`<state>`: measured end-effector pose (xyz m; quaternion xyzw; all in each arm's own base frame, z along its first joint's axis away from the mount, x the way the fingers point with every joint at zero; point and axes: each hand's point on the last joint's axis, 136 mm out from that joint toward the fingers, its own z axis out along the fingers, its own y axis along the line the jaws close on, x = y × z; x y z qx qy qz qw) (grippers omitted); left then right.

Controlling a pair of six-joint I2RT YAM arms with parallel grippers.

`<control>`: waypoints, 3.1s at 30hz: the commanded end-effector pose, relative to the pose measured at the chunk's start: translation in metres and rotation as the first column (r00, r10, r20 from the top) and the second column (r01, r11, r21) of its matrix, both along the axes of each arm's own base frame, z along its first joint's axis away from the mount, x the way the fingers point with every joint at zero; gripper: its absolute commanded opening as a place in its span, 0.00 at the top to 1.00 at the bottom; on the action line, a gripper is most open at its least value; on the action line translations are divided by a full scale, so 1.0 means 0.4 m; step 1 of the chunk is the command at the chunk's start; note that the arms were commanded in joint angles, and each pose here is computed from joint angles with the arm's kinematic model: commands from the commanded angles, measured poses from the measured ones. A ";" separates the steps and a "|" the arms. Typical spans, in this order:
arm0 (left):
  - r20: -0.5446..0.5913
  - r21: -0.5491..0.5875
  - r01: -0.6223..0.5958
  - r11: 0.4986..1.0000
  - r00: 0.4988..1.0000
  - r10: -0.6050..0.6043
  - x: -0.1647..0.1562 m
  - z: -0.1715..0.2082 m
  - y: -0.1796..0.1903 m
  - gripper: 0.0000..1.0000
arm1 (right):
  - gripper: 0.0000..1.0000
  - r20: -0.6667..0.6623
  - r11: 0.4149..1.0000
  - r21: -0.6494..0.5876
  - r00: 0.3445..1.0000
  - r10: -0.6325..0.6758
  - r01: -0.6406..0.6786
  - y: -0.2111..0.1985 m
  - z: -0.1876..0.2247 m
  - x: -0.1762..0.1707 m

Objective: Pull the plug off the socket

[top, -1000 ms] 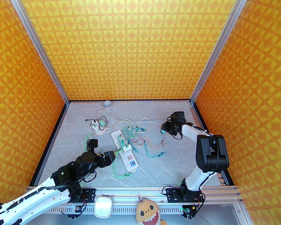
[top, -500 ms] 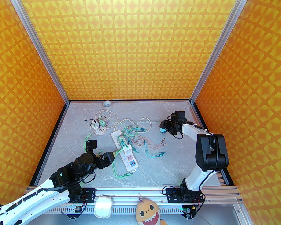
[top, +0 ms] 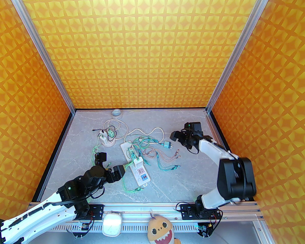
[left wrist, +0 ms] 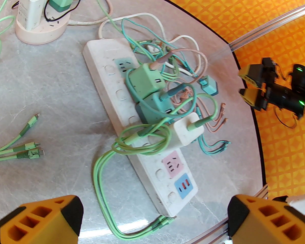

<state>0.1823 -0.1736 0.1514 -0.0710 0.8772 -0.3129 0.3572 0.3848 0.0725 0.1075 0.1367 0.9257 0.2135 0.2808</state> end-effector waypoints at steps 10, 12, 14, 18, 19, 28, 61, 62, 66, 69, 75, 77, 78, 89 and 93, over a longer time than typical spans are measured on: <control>0.079 0.026 -0.037 0.999 0.996 0.035 0.046 0.031 0.005 0.01 | 0.02 0.211 0.986 -0.093 0.966 0.152 -0.135 0.152 0.151 -0.125; 0.076 0.030 -0.037 0.999 0.997 0.035 0.050 0.030 0.000 0.01 | 0.02 0.222 0.982 -0.082 0.958 0.183 -0.169 0.188 0.161 -0.146; 0.068 0.038 -0.037 0.999 0.997 0.035 0.054 0.029 -0.006 0.01 | 0.02 0.233 0.976 -0.080 0.948 0.215 -0.202 0.225 0.168 -0.166; 0.045 0.062 -0.038 0.997 0.998 0.036 0.066 0.022 -0.021 0.01 | 0.02 0.246 0.960 -0.111 0.929 0.276 -0.256 0.283 0.162 -0.202; 0.038 0.065 -0.040 0.997 0.999 0.038 0.069 0.019 -0.025 0.01 | 0.01 0.247 0.958 -0.103 0.926 0.287 -0.269 0.298 0.158 -0.212; -0.067 0.107 -0.050 0.993 0.996 0.057 0.082 -0.018 -0.075 0.09 | 0.02 0.168 0.916 -0.097 0.901 0.401 -0.389 0.400 0.045 -0.298; -0.140 0.003 -0.102 0.995 0.985 0.102 0.251 -0.111 -0.003 0.14 | 0.18 0.142 0.795 -0.365 0.815 0.561 -0.484 0.580 0.035 -0.360; -0.146 0.011 -0.102 0.995 0.984 0.102 0.256 -0.120 -0.002 0.14 | 0.22 0.131 0.791 -0.369 0.815 0.564 -0.488 0.585 0.028 -0.359; -0.151 0.022 -0.105 0.994 0.983 0.108 0.271 -0.144 -0.001 0.07 | 0.31 0.109 0.795 -0.367 0.826 0.552 -0.483 0.597 0.011 -0.354; -0.170 0.033 -0.109 0.994 0.979 0.113 0.275 -0.159 -0.002 0.04 | 0.32 0.078 0.789 -0.375 0.831 0.550 -0.487 0.600 -0.006 -0.352; -0.208 0.045 -0.126 0.991 0.969 0.133 0.282 -0.193 -0.004 0.00 | 0.34 0.052 0.780 -0.393 0.836 0.547 -0.486 0.607 -0.029 -0.343; -0.214 0.051 -0.126 0.991 0.968 0.134 0.281 -0.206 -0.001 0.00 | 0.35 0.052 0.776 -0.405 0.835 0.547 -0.483 0.610 -0.032 -0.338; -0.217 0.057 -0.124 0.991 0.967 0.134 0.282 -0.209 -0.001 0.01 | 0.35 0.050 0.773 -0.409 0.834 0.549 -0.485 0.611 -0.036 -0.336; -0.230 0.080 -0.105 0.991 0.966 0.121 0.303 -0.230 -0.003 0.11 | 0.31 0.034 0.752 -0.448 0.831 0.555 -0.483 0.630 -0.047 -0.312; -0.224 0.068 -0.112 0.991 0.967 0.124 0.323 -0.226 0.007 0.14 | 0.32 0.032 0.746 -0.461 0.831 0.555 -0.481 0.631 -0.048 -0.307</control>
